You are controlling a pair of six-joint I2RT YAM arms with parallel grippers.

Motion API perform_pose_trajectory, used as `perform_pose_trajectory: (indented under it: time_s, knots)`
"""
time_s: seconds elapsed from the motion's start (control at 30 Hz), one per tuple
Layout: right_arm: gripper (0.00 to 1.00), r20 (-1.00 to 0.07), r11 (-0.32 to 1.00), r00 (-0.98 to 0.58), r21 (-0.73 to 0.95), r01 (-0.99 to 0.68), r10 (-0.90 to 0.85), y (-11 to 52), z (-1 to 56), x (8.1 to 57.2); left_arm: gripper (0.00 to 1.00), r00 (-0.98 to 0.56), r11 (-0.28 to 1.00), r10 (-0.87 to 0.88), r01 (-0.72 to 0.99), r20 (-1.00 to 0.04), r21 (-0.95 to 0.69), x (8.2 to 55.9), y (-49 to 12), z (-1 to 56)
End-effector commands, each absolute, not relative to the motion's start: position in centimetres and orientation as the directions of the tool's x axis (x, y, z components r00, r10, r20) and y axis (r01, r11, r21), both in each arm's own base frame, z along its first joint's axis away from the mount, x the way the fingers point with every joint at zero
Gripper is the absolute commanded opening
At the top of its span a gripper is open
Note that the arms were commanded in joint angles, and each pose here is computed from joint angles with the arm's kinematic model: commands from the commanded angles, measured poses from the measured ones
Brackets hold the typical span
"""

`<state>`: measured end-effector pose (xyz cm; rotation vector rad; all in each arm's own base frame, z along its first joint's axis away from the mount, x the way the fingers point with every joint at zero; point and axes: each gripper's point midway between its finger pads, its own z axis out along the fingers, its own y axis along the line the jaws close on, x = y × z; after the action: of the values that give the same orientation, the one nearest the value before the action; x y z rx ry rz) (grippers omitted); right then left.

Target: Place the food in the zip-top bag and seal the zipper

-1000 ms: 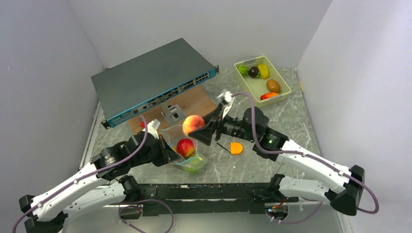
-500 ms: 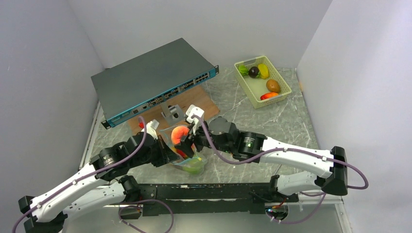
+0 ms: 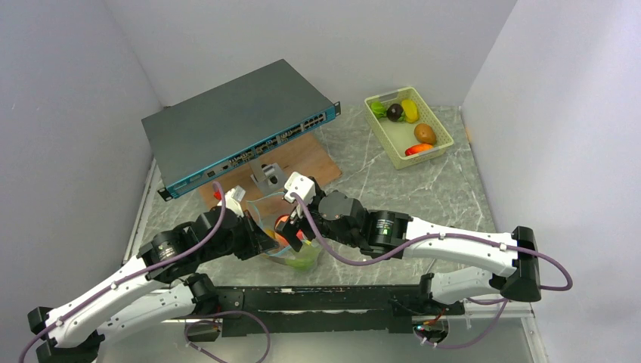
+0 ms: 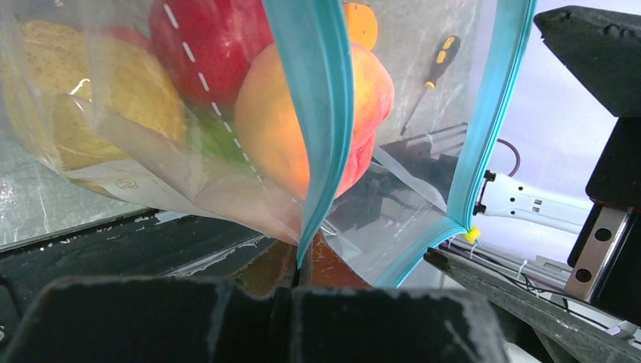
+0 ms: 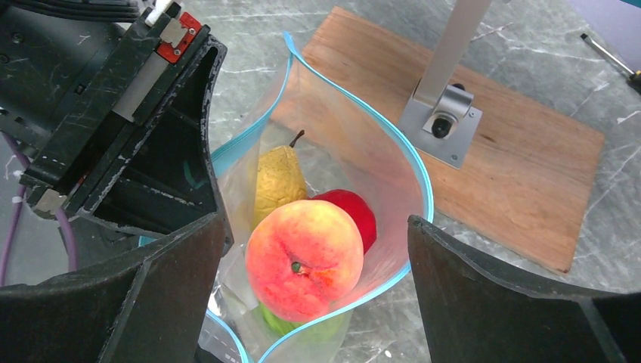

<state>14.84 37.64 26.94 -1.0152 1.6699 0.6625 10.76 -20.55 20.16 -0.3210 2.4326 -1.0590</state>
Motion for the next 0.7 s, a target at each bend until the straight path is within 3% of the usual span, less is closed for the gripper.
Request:
perform_pose_trajectory:
  time_s: [0.0, 0.47, 0.67]
  knots:
    - [0.91, -0.967, 0.527, -0.084, -0.058, -0.848, -0.242, 37.0, 29.6, 15.3, 0.00, -0.859, 0.651, -0.406, -0.032, -0.312, -0.759, 10.8, -20.7, 21.4]
    - [0.93, -1.000, 0.667, -0.029, 0.018, -0.745, -0.006, 33.9, 34.2, 17.3, 0.00, -0.859, 0.647, -0.413, -0.044, -0.302, -0.761, 10.6, -20.5, 20.9]
    - [0.99, -0.992, 0.873, -0.018, 0.115, -0.473, 0.121, 29.4, 35.2, 21.1, 0.00, -0.860, 0.653, -0.409, -0.044, -0.304, -0.756, 10.6, -20.4, 20.9]
